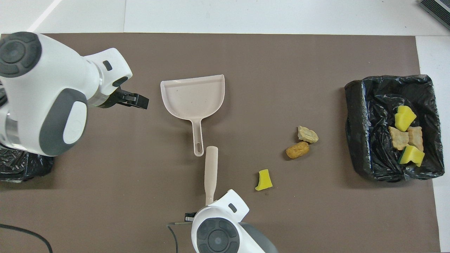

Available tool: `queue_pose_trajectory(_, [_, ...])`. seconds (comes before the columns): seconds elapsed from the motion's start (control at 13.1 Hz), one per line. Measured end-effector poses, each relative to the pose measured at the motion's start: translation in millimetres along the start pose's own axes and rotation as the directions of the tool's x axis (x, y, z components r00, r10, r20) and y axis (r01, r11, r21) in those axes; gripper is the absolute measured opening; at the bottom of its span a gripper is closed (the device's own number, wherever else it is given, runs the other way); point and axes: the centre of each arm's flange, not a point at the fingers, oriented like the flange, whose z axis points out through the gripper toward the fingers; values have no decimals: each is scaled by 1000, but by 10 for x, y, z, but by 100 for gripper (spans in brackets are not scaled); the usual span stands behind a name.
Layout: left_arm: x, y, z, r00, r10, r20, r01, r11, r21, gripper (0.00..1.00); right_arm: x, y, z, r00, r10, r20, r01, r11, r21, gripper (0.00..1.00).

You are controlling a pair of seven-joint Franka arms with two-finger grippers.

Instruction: Sweep and dump trash in bin

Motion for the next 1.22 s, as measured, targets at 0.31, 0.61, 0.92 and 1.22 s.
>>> queue_pose_trajectory(0.31, [63, 571, 491, 998, -55, 13, 55, 998, -7, 100, 164, 598, -320, 997, 82, -9, -82, 995, -52, 27])
queue_pose_trajectory(0.61, [-14, 1200, 851, 991, -135, 11, 135, 991, 9, 100, 13, 1014, -144, 976, 218, -24, -219, 965, -142, 27])
queue_pose_trajectory(0.92, [-340, 1584, 1338, 981, -189, 45, 188, 981, 42, 100, -93, 1236, -57, 915, 401, -36, -400, 895, -196, 27])
queue_pose_trajectory(1.22, [-490, 1715, 1452, 970, -240, 47, 238, 970, 47, 67, -457, 838, 36, 908, 416, -53, -419, 898, -133, 27])
